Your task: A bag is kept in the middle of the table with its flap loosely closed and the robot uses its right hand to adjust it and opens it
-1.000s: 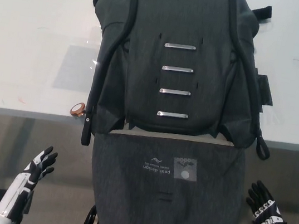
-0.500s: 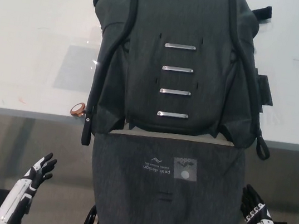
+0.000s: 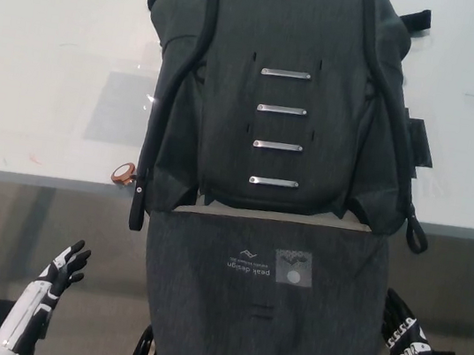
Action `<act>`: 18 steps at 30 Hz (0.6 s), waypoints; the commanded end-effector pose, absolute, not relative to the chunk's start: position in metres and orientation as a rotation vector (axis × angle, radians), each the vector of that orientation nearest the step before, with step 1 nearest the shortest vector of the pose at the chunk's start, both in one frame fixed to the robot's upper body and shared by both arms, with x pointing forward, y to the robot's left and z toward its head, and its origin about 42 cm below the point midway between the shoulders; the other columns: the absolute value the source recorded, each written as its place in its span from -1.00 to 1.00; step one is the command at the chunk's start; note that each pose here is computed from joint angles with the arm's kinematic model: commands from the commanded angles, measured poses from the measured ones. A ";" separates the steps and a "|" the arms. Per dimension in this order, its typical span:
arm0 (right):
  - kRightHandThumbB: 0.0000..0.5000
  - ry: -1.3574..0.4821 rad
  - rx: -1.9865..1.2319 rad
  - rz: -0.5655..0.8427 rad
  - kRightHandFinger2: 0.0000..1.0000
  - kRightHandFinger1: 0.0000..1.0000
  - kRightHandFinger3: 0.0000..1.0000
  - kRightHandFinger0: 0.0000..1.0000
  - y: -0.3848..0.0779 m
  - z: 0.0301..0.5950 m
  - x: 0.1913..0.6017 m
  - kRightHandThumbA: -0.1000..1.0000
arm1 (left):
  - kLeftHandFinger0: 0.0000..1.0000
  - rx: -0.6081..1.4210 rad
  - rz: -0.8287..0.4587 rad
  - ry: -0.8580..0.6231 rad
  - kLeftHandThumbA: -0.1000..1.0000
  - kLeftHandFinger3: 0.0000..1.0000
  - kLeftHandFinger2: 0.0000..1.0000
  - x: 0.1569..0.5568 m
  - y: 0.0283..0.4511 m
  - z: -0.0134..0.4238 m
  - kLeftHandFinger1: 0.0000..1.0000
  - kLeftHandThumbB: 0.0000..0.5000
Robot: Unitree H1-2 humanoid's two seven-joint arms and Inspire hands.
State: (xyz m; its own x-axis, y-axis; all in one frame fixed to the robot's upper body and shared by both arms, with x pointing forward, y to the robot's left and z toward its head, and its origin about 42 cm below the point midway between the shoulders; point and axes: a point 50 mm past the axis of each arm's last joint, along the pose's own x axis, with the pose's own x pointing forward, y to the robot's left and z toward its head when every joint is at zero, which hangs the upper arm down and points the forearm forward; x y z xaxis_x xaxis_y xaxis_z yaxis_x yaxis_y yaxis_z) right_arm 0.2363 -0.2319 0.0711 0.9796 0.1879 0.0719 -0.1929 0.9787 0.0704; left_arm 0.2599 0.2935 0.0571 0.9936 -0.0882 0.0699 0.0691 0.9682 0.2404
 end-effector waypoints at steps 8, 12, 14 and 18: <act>0.46 -0.097 0.062 0.246 1.00 1.00 1.00 1.00 -0.233 0.081 0.247 1.00 | 1.00 0.235 -0.069 -0.139 1.00 1.00 1.00 0.266 0.296 0.068 1.00 1.00; 0.40 -0.088 0.073 0.247 1.00 1.00 1.00 1.00 -0.232 0.080 0.243 1.00 | 1.00 0.249 -0.066 -0.133 1.00 1.00 1.00 0.262 0.296 0.068 1.00 1.00; 0.38 -0.095 0.069 0.243 1.00 1.00 1.00 1.00 -0.234 0.081 0.244 1.00 | 1.00 0.241 -0.069 -0.137 1.00 1.00 1.00 0.265 0.294 0.068 1.00 1.00; 0.38 -0.099 0.056 0.249 1.00 1.00 1.00 1.00 -0.234 0.080 0.244 1.00 | 1.00 0.239 -0.068 -0.134 1.00 1.00 1.00 0.265 0.295 0.067 1.00 1.00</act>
